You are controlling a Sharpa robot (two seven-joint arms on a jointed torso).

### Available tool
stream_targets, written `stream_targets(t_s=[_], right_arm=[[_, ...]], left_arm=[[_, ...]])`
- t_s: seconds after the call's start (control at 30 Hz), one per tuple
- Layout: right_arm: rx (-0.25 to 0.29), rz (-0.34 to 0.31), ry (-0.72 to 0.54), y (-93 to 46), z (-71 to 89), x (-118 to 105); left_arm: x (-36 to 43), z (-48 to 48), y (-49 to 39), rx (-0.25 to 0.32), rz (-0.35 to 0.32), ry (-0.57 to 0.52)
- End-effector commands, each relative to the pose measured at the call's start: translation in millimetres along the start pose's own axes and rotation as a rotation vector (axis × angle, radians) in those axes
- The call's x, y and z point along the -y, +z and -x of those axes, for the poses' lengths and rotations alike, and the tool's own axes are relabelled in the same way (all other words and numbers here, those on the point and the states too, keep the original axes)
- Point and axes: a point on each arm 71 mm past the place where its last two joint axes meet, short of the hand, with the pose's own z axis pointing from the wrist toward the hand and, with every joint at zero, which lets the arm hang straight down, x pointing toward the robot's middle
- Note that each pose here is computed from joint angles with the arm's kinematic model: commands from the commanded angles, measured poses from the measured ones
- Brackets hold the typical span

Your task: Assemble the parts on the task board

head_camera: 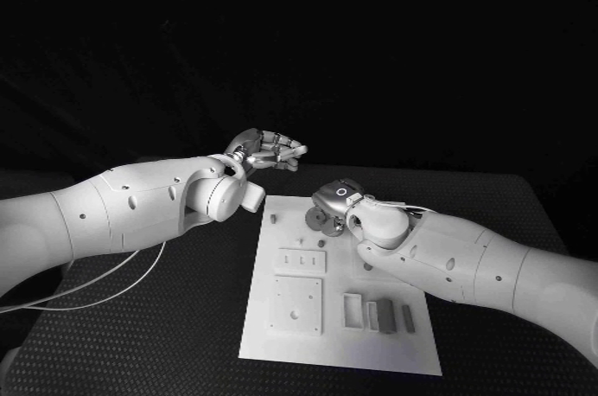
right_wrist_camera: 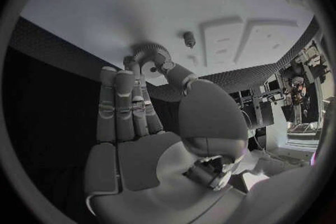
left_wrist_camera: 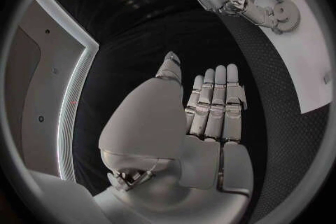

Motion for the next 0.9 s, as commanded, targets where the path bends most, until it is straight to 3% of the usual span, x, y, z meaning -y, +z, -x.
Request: stream_targets(t_s=[0.03,0.7,0.9], right_arm=[[-0.021,-0.001,0.01,-1.0,-5.8,-0.4],[0.048,-0.006,0.053,-9.6,-0.8,8.7],[0.141,-0.012,0.099,-18.7,10.6,22.9]], left_arm=[[2.1,-1.0,0.4,0.0,-0.013,-0.005],[1.2,3.2,-0.7,0.009,-0.011,-0.003],[0.6,6.9,-1.4,0.014,-0.011,-0.002]])
